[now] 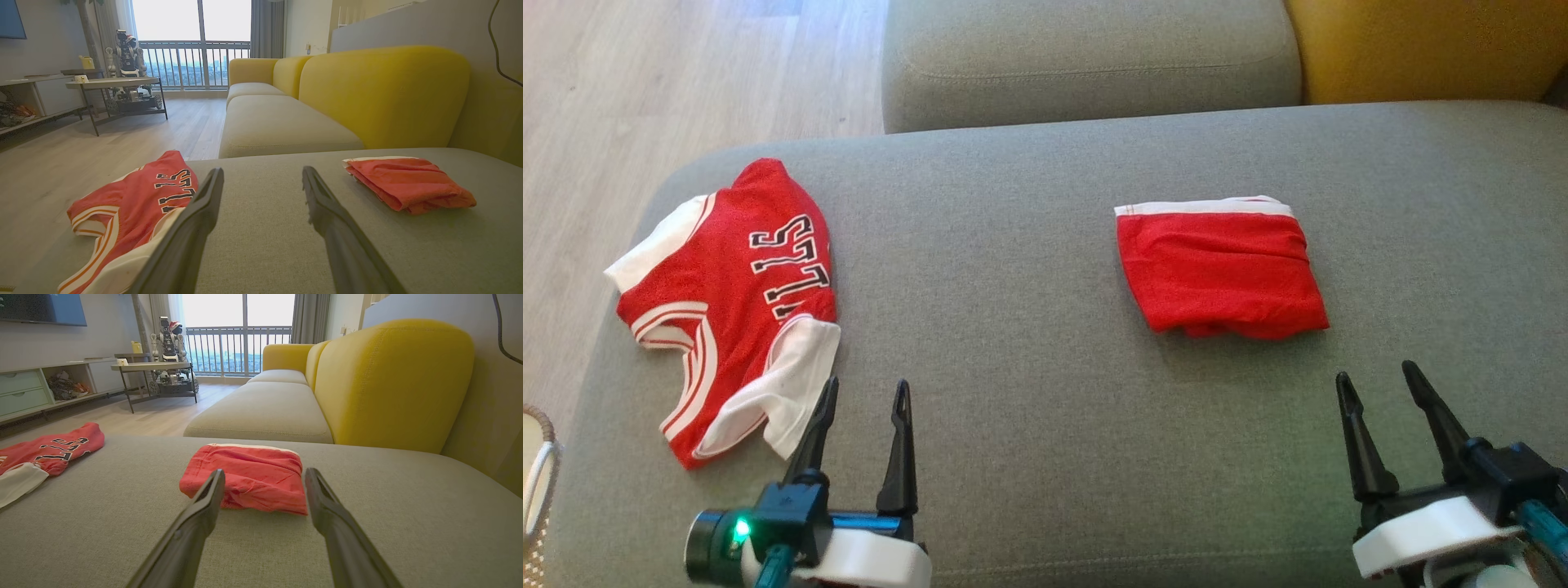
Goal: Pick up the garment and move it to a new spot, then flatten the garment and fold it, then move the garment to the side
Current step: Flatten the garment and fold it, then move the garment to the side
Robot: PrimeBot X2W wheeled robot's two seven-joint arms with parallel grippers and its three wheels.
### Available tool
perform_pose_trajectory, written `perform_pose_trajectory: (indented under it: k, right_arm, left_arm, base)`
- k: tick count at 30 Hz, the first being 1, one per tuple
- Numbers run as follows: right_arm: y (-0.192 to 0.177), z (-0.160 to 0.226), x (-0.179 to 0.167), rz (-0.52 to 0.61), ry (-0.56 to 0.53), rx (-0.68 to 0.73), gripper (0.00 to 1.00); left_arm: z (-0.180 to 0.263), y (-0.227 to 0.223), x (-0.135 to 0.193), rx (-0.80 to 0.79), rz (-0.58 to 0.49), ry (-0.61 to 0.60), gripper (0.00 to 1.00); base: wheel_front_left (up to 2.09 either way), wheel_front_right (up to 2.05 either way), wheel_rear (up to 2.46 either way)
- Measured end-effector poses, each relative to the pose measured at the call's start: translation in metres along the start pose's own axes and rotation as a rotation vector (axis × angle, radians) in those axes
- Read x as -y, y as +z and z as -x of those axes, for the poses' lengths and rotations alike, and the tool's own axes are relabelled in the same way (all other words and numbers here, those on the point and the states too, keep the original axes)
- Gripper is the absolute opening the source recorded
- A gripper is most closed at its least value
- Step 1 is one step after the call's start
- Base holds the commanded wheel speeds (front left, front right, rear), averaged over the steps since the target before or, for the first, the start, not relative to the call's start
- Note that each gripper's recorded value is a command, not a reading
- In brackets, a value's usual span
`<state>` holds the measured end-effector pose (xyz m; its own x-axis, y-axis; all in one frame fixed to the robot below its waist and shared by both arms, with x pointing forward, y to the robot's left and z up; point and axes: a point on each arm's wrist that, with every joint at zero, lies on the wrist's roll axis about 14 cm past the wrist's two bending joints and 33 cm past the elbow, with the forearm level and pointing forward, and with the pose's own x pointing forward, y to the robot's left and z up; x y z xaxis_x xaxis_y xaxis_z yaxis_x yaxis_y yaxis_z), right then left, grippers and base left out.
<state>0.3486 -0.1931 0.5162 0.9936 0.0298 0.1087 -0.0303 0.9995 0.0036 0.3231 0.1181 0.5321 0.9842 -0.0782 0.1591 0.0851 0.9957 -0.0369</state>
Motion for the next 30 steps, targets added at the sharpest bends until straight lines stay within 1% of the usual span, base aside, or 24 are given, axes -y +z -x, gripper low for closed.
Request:
perform_pose_trajectory:
  k: [7,13,17,21,24,26,30]
  right_arm:
    - [-0.009,-0.002,-0.004,-0.007,0.013,-0.026,1.0]
    - [-0.034,-0.009,-0.012,-0.056,0.026,-0.101,1.0]
    - [-0.041,-0.038,-0.01,-0.127,0.006,-0.129,1.0]
    - [-0.046,-0.08,0.009,-0.213,-0.038,-0.191,1.0]
    - [-0.055,-0.103,0.026,-0.236,-0.068,-0.25,1.0]
    - [-0.062,-0.115,0.032,-0.248,-0.076,-0.286,1.0]
    - [-0.086,-0.135,0.029,-0.283,-0.069,-0.401,1.0]
  left_arm:
    - [0.001,-0.004,-0.003,-0.013,0.002,0.011,1.0]
    - [0.003,-0.01,-0.006,-0.035,0.005,0.02,1.0]
    - [0.0,-0.016,-0.008,-0.056,0.009,0.024,1.0]
    - [-0.012,-0.017,-0.007,-0.055,0.011,0.012,1.0]
    - [-0.019,-0.019,-0.007,-0.058,0.011,0.007,1.0]
    - [-0.022,-0.023,-0.009,-0.067,0.01,0.013,1.0]
    - [-0.029,-0.03,-0.01,-0.089,0.019,0.016,1.0]
  base:
    - [0.0,0.0,0.0]
    - [0.0,0.0,0.0]
    - [0.0,0.0,0.0]
    - [0.0,0.0,0.0]
    - [0.0,0.0,0.0]
    - [0.0,0.0,0.0]
    - [0.0,0.0,0.0]
